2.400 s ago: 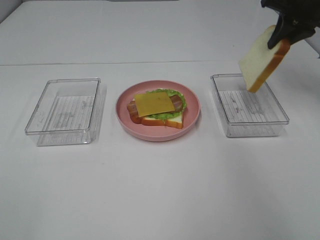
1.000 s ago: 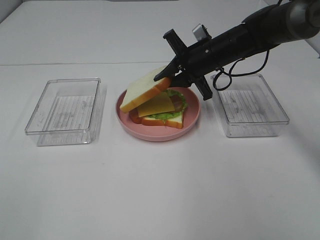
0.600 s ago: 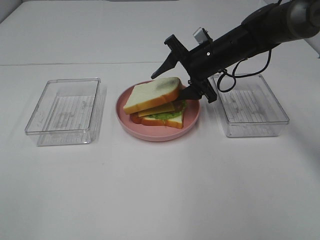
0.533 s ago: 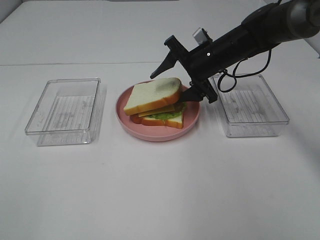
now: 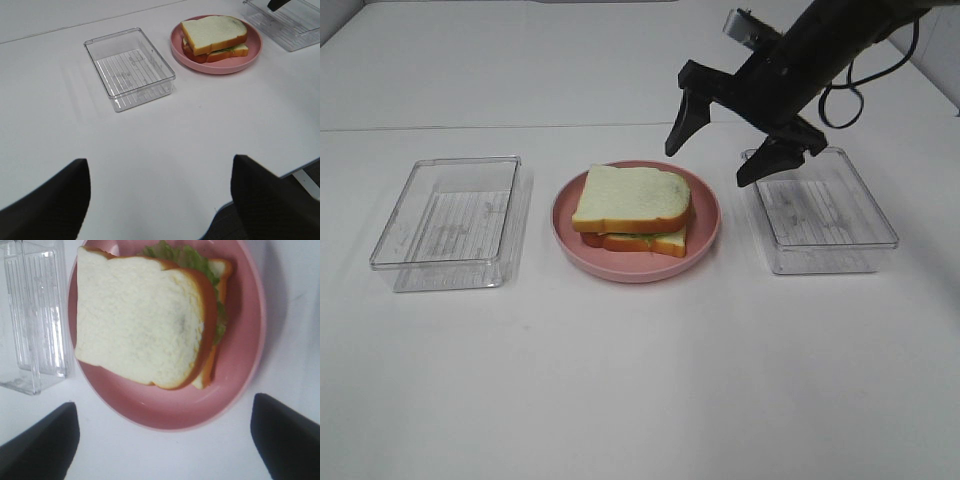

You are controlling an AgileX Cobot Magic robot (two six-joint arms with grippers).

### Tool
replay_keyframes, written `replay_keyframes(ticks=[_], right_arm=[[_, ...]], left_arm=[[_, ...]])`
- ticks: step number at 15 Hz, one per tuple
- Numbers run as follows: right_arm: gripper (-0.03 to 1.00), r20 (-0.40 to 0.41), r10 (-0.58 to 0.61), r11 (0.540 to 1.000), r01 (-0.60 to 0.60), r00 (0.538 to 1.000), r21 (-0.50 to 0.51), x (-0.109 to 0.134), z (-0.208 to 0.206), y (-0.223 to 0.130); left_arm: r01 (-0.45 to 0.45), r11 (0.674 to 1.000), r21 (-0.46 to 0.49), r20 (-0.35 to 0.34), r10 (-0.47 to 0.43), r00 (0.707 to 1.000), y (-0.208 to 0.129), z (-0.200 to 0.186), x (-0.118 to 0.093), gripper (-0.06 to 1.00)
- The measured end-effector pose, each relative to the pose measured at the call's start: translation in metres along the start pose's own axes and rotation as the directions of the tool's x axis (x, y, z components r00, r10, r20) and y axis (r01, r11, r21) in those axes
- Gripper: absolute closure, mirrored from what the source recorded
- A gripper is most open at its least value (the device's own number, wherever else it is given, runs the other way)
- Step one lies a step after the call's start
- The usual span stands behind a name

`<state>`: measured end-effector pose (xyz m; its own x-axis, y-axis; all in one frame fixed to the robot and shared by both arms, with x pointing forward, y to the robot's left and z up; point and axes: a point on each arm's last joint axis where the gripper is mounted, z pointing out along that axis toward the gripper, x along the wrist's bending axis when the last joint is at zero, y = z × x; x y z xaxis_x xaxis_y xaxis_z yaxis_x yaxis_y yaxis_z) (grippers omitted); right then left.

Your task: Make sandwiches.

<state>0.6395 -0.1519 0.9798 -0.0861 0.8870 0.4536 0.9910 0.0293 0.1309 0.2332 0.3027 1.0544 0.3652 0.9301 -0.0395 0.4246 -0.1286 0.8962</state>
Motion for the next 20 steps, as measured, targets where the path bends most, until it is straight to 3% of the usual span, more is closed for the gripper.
replay_keyframes(ticks=[5,10,12,15,16,20], right_arm=[[0.11,0.197,-0.172,0.985,0.169,0.965,0.03,0.012,-0.08,-0.029],[0.11,0.349,-0.208,0.972,0.234,0.914,-0.033,0.012,-0.149,-0.091],[0.11,0.362,-0.212,0.97,0.24,0.908,-0.034,0.008,-0.16,-0.12],[0.11,0.368,-0.214,0.967,0.249,0.905,-0.05,-0.006,-0.173,-0.195],[0.11,0.368,-0.213,0.964,0.256,0.905,-0.072,-0.017,-0.174,-0.24],[0.11,0.365,-0.219,0.941,0.294,0.905,-0.165,-0.038,-0.169,-0.31]], left_arm=[[0.0,1.0,0.0,0.0,0.0,1.0,0.0,0.0,0.0,0.21],[-0.017,1.0,0.0,0.005,0.017,1.0,0.0,0.0,0.0,0.21],[-0.022,1.0,0.0,0.01,0.022,1.0,0.0,0.0,-0.001,0.21],[-0.026,1.0,0.0,0.013,0.026,1.0,0.0,0.0,-0.001,0.21],[-0.026,1.0,0.0,0.013,0.026,1.0,0.0,0.0,-0.001,0.21],[-0.025,1.0,0.0,0.014,0.025,1.0,0.0,0.0,-0.001,0.21]])
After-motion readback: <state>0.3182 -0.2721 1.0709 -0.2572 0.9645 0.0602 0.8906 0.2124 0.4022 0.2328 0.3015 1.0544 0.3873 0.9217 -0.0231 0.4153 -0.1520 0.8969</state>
